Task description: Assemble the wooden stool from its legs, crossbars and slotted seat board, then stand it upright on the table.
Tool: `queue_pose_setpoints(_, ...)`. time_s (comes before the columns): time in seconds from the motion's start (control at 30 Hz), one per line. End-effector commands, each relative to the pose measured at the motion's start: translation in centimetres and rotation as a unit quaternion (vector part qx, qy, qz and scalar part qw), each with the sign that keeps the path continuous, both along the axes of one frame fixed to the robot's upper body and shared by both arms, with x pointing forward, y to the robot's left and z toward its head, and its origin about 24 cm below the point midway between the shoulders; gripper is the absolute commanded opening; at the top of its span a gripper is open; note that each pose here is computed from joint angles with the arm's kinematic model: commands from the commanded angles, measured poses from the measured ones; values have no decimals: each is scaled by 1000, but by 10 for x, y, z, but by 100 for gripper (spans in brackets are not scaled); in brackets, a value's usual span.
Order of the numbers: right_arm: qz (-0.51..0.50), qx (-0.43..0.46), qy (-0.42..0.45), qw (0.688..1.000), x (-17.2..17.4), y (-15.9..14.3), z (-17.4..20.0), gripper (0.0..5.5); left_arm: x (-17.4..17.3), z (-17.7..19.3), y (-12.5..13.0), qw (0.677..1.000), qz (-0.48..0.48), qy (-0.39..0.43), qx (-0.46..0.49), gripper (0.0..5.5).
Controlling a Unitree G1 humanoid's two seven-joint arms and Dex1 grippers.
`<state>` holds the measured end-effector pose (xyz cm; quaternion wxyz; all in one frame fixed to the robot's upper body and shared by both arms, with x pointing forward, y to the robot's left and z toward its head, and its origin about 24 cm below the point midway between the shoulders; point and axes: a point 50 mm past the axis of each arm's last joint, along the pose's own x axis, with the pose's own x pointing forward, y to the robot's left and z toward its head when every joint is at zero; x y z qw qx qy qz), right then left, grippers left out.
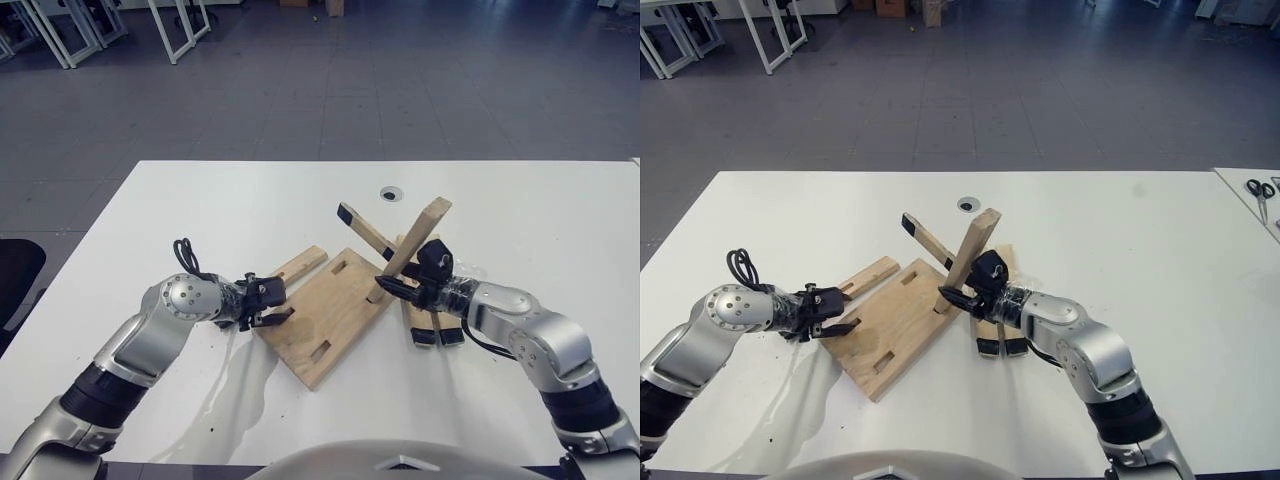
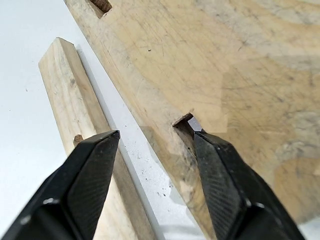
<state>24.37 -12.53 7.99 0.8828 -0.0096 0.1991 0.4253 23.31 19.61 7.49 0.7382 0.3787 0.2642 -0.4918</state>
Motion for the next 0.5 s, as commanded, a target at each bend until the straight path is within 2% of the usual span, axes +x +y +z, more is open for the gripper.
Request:
queue_pose_setpoints(0.03, -57, -155, 122, 979, 3, -48, -60, 204, 0, -5, -24, 999, -24, 9, -31, 273)
queue_pose_setpoints(0.17, -46, -155, 159, 974, 19, -69, -66, 204, 5, -2, -40, 998, -23, -7, -56, 273)
queue_pose_setpoints(0.23, -41, -141, 150, 978, 29, -75, -60, 204, 12, -1, -46, 998, -13, -20, -65, 273)
queue_pose_setpoints(0.5, 10, -75, 81, 994, 56, -66, -17, 204, 22, 2, -55, 995, -7, -49, -85, 273)
